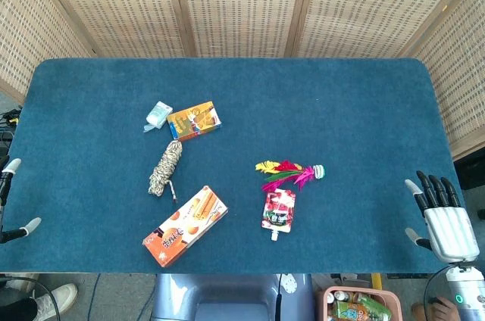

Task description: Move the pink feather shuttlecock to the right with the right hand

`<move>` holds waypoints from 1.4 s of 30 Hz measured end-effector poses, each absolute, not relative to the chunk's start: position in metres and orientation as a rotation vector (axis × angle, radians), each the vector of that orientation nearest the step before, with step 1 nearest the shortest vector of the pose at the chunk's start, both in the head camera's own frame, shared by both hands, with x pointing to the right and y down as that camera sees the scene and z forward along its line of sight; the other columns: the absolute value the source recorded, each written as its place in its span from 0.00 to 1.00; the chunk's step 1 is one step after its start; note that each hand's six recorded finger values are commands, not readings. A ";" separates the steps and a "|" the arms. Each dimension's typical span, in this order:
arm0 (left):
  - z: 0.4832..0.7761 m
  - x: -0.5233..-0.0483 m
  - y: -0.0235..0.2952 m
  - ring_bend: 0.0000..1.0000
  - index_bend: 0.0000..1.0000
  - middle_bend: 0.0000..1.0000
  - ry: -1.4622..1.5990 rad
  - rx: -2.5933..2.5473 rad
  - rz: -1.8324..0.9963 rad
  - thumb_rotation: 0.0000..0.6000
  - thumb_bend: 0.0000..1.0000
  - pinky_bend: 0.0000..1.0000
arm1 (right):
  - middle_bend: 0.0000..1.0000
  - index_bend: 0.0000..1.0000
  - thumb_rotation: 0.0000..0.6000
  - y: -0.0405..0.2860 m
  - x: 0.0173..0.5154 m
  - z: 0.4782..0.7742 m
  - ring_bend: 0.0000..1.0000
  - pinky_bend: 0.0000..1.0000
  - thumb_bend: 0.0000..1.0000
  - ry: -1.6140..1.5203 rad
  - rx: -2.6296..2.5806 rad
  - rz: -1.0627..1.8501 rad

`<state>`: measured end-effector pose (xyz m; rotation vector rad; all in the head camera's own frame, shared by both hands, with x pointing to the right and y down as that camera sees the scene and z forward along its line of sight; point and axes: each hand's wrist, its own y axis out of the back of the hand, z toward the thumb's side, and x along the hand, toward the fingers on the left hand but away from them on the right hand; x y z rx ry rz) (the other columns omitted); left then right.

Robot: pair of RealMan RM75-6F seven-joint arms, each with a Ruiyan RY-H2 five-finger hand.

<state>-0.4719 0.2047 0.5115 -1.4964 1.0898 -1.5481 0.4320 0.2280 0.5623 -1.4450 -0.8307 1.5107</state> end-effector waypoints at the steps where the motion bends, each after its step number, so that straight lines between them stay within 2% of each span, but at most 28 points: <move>1: 0.512 -0.472 0.205 0.00 0.00 0.00 1.090 -1.497 -1.547 1.00 0.00 0.00 | 0.00 0.00 1.00 0.228 0.432 0.563 0.00 0.00 0.00 -0.829 -1.447 1.513; 6: 0.512 -0.473 0.204 0.00 0.00 0.00 1.094 -1.498 -1.551 1.00 0.00 0.00 | 0.00 0.00 1.00 0.229 0.429 0.567 0.00 0.00 0.00 -0.818 -1.470 1.514; 9: 0.513 -0.473 0.202 0.00 0.00 0.00 1.096 -1.498 -1.556 1.00 0.00 0.00 | 0.00 0.04 1.00 0.227 0.422 0.574 0.00 0.00 0.00 -0.800 -1.513 1.504; 13: 0.516 -0.474 0.198 0.00 0.00 0.00 1.098 -1.499 -1.564 1.00 0.00 0.00 | 0.00 0.12 1.00 0.218 0.401 0.590 0.00 0.00 0.00 -0.756 -1.617 1.451; 17: 0.519 -0.475 0.193 0.00 0.00 0.00 1.101 -1.493 -1.575 1.00 0.00 0.00 | 0.00 0.24 1.00 0.203 0.361 0.613 0.00 0.00 0.00 -0.692 -1.773 1.350; 19: 0.521 -0.475 0.192 0.00 0.00 0.00 1.103 -1.488 -1.583 1.00 0.00 0.00 | 0.00 0.26 1.00 0.198 0.342 0.626 0.00 0.00 0.00 -0.666 -1.846 1.308; 31: 0.533 -0.474 0.189 0.00 0.00 0.00 1.072 -1.486 -1.627 1.00 0.00 0.00 | 0.00 0.29 1.00 0.160 0.250 0.709 0.00 0.00 0.06 -0.513 -1.942 1.212; 36: 0.535 -0.475 0.187 0.00 0.00 0.00 1.076 -1.483 -1.638 1.00 0.00 0.00 | 0.00 0.30 1.00 0.142 0.225 0.723 0.00 0.00 0.07 -0.497 -1.921 1.205; 42: 0.537 -0.477 0.184 0.00 0.00 0.00 1.084 -1.484 -1.649 1.00 0.00 0.00 | 0.00 0.34 1.00 0.122 0.207 0.724 0.00 0.00 0.09 -0.531 -1.907 1.195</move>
